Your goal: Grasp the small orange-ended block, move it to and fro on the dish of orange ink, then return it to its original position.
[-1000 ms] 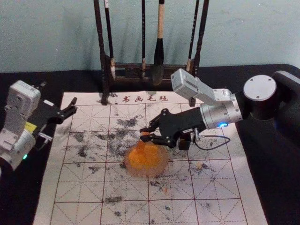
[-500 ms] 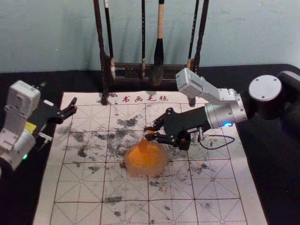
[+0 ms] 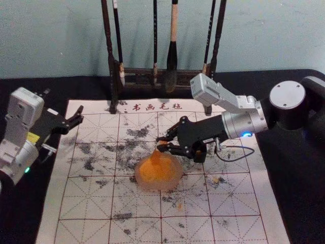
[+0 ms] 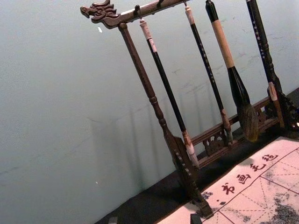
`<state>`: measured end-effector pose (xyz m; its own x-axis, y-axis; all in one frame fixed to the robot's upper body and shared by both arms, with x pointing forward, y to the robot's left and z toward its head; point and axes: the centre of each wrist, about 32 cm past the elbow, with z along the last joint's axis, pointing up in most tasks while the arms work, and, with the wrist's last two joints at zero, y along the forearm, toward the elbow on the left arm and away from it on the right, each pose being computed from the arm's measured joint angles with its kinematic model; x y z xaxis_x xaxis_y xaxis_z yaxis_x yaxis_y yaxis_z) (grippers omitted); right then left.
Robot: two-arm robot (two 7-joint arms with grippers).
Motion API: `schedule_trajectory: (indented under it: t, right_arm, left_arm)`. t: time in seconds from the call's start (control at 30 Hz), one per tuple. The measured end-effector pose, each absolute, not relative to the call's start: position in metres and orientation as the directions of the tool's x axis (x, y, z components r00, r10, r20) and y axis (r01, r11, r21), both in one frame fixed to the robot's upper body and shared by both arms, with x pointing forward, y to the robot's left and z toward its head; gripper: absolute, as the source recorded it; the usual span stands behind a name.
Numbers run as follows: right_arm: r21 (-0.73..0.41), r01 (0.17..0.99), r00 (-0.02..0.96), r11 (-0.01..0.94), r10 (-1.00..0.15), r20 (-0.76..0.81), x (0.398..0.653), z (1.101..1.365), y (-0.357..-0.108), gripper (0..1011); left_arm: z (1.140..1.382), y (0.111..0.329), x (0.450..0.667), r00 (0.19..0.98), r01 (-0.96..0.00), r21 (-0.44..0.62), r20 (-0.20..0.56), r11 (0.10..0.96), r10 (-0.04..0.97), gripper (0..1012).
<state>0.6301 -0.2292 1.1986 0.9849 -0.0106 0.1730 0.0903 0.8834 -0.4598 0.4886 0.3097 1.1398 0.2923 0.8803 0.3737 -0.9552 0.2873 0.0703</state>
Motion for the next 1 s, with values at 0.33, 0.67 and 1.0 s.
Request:
schedule_trajectory:
  t: [0.33, 0.67, 1.0]
  right_arm:
    - [-0.464, 0.094, 0.984, 0.881, -0.011, 0.179, 0.6301, 1.2023, -0.2312, 129]
    - [-0.468, 0.096, 0.983, 0.878, -0.009, 0.185, 0.63, 1.2058, -0.233, 129]
    - [-0.483, 0.095, 0.981, 0.871, 0.0, 0.193, 0.6284, 1.2087, -0.2362, 129]
  left_arm:
    - [1.1398, 0.3097, 0.4886, 0.292, -0.955, 0.07, 0.374, 0.287, 0.88, 1001]
    - [1.1398, 0.3097, 0.4886, 0.292, -0.955, 0.07, 0.374, 0.287, 0.88, 1001]
    - [1.1398, 0.3097, 0.4886, 0.292, -0.955, 0.07, 0.374, 0.287, 0.88, 1001]
